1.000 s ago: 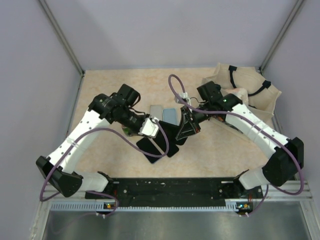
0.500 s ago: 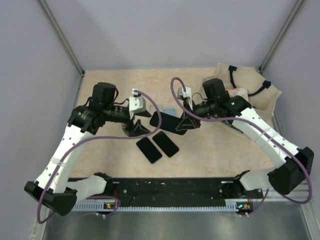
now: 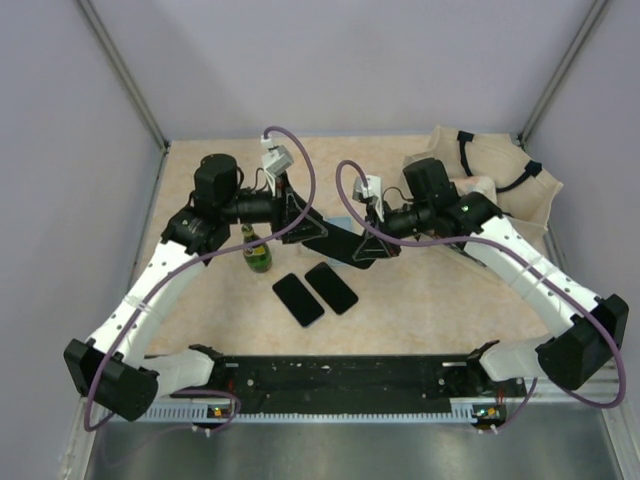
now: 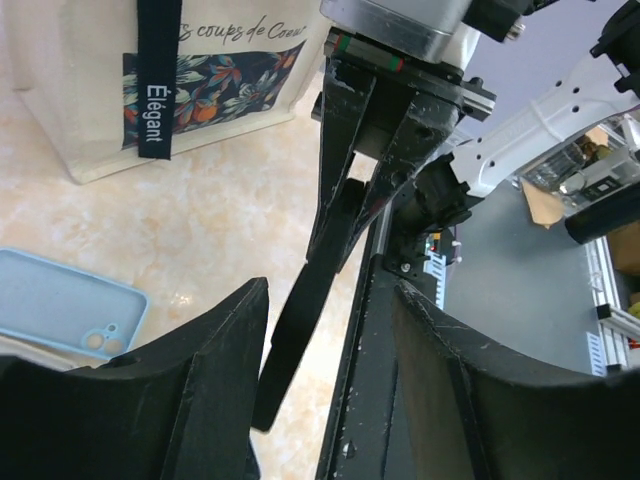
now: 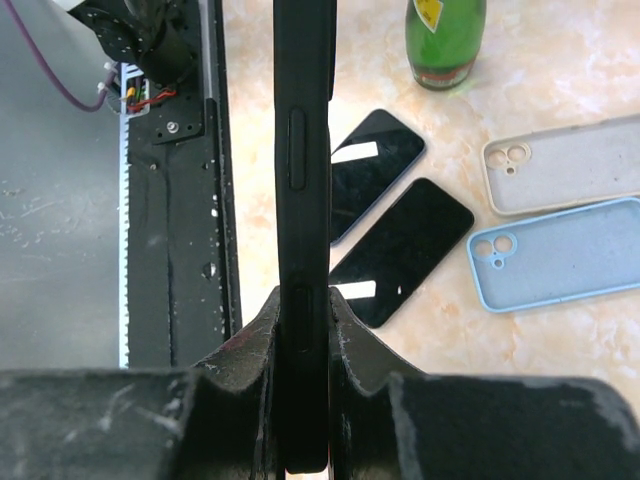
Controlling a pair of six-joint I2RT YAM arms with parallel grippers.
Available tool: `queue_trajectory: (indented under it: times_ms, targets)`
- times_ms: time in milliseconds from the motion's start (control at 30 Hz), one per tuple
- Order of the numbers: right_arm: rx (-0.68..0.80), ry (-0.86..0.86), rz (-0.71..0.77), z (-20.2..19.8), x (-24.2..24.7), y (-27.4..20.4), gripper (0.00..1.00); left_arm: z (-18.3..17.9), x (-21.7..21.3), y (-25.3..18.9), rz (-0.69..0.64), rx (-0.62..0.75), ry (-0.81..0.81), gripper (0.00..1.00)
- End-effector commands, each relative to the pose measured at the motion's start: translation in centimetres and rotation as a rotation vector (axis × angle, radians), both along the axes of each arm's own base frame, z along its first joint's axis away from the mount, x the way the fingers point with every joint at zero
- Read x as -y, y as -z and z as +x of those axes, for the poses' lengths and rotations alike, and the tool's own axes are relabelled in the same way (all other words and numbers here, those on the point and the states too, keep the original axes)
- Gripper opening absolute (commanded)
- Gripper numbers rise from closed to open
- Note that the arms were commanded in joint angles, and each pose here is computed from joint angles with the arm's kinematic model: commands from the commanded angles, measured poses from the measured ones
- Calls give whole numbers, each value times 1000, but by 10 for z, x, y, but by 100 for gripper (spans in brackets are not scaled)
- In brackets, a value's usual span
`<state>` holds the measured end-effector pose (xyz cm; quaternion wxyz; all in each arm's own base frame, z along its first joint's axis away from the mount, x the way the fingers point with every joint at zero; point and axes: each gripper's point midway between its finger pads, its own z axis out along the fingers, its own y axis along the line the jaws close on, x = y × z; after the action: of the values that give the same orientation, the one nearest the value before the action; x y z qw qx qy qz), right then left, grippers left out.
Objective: Take the phone out of the phone case
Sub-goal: Remove the phone case from the phone.
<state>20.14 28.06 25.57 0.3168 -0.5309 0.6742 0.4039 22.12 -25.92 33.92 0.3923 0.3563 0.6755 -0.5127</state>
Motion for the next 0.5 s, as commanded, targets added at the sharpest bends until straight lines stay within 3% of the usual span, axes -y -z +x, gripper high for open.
queue_trajectory:
  times_ms: [0,200,300,433,467]
  targets:
    - [158,-77,146,-4,-15,-55,0,0,11,-14,-78,-23,31,57]
    - [163,-71,140,-2,-15,-53,0,1,13,-8,-78,-40,39,43]
    - [168,-63,134,0,-14,-52,0,-1,14,-6,-93,-72,43,29]
    - [185,-47,121,4,-15,-52,0,-1,16,0,-105,-126,42,0]
    - [196,-46,116,5,-16,-52,0,0,17,0,-107,-146,40,0]
